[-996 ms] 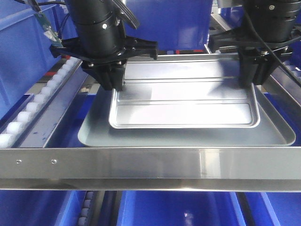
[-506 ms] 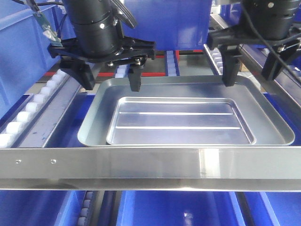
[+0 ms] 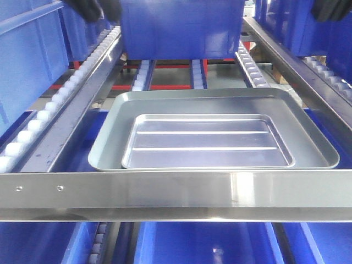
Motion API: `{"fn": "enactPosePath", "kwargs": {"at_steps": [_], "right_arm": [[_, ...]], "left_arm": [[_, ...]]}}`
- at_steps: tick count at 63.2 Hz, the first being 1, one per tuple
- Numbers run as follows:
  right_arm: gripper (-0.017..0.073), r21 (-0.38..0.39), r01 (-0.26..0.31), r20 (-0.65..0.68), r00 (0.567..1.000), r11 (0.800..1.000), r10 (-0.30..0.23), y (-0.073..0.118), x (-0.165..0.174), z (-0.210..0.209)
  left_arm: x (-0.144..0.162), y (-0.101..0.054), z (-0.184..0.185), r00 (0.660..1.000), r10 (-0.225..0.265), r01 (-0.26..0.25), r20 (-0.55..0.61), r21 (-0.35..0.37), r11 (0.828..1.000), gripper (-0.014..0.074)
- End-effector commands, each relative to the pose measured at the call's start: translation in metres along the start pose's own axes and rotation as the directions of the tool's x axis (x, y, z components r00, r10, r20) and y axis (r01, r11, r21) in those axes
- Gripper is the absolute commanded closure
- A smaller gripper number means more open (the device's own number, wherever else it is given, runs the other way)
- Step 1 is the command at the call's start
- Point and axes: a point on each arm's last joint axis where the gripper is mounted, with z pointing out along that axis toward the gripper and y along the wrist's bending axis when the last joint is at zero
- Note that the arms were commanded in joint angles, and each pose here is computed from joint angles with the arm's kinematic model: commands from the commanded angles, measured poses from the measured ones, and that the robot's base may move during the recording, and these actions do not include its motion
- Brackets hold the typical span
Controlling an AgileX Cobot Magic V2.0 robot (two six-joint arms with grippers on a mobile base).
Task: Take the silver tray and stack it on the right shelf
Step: 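Open both grippers and raise them away from the stacked trays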
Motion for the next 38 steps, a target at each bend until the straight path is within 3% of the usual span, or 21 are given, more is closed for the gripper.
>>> {"fn": "enactPosePath", "kwargs": {"at_steps": [1, 26, 33, 38], "right_arm": [[0.0505, -0.026, 0.015, 0.135, 0.991, 1.000, -0.011, -0.004, 0.005, -0.023], [0.0508, -0.092, 0.052, 0.286, 0.958, 0.994, -0.024, -0.026, 0.126, -0.028], [0.0508, -0.105, 0.054, 0.345, 0.939, 0.993, -0.015, -0.032, 0.150, -0.040], [0.0508, -0.115, 0.054, 0.415, 0.910, 0.992, -0.001, -0.037, 0.160, -0.056]], "left_arm": [[0.006, 0.004, -0.031, 0.990, -0.001, -0.010, 0.144, 0.072, 0.997, 0.0682], [0.125, 0.028, -0.050, 0.970, 0.025, -0.076, 0.244, 0.202, 0.977, 0.0684], [0.148, 0.028, -0.065, 0.954, 0.068, -0.143, 0.293, 0.241, 0.960, 0.0684], [0.156, 0.028, -0.081, 0.936, 0.072, -0.174, 0.344, 0.277, 0.945, 0.0684]]}}
